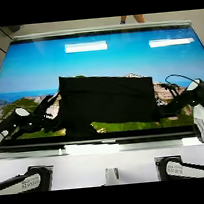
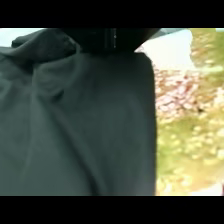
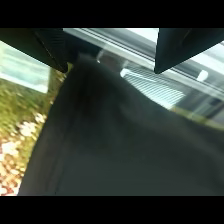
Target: Fold the shirts.
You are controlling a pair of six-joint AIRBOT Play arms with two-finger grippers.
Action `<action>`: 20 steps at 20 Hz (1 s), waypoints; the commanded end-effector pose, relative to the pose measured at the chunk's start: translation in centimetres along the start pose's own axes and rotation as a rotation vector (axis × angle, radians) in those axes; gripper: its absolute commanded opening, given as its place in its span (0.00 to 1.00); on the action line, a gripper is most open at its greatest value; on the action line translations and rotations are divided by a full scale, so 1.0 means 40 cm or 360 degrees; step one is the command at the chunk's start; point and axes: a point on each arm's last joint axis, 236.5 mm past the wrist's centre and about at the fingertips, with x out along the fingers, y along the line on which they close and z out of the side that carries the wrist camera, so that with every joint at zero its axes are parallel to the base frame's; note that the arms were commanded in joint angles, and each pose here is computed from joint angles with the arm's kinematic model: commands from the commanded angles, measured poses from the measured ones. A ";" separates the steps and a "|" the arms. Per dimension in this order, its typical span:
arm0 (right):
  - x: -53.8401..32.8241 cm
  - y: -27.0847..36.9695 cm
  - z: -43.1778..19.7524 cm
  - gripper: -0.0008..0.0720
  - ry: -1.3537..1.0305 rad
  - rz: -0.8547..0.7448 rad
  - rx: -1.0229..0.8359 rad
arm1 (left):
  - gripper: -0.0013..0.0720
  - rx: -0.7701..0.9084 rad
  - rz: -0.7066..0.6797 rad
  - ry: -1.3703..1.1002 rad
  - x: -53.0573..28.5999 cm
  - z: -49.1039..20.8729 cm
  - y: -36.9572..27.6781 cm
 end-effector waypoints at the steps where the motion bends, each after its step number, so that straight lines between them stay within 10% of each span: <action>1: 0.051 0.001 -0.005 0.77 0.0005 0.0057 0.0070 | 0.06 0.0052 -0.0017 -0.0056 -0.021 0.008 -0.020; 8: 0.071 0.010 0.008 0.67 -0.0002 0.0112 0.0101 | 0.06 0.0120 -0.0024 -0.0165 -0.063 0.024 -0.050; 10: 0.085 0.016 0.009 0.46 0.0015 0.0157 0.0123 | 0.06 0.0130 -0.0026 -0.0179 -0.069 0.025 -0.054; 11: 0.090 0.016 0.008 0.13 0.0021 0.0164 0.0121 | 0.06 0.0136 -0.0027 -0.0187 -0.072 0.026 -0.057; 12: 0.089 0.013 0.012 0.04 0.0012 0.0155 0.0115 | 0.06 0.0143 -0.0028 -0.0198 -0.077 0.027 -0.060; 20: -0.550 0.160 0.257 0.04 -0.1024 -0.0439 -0.0596 | 0.06 0.0778 -0.0077 -0.1162 -0.649 0.251 -0.417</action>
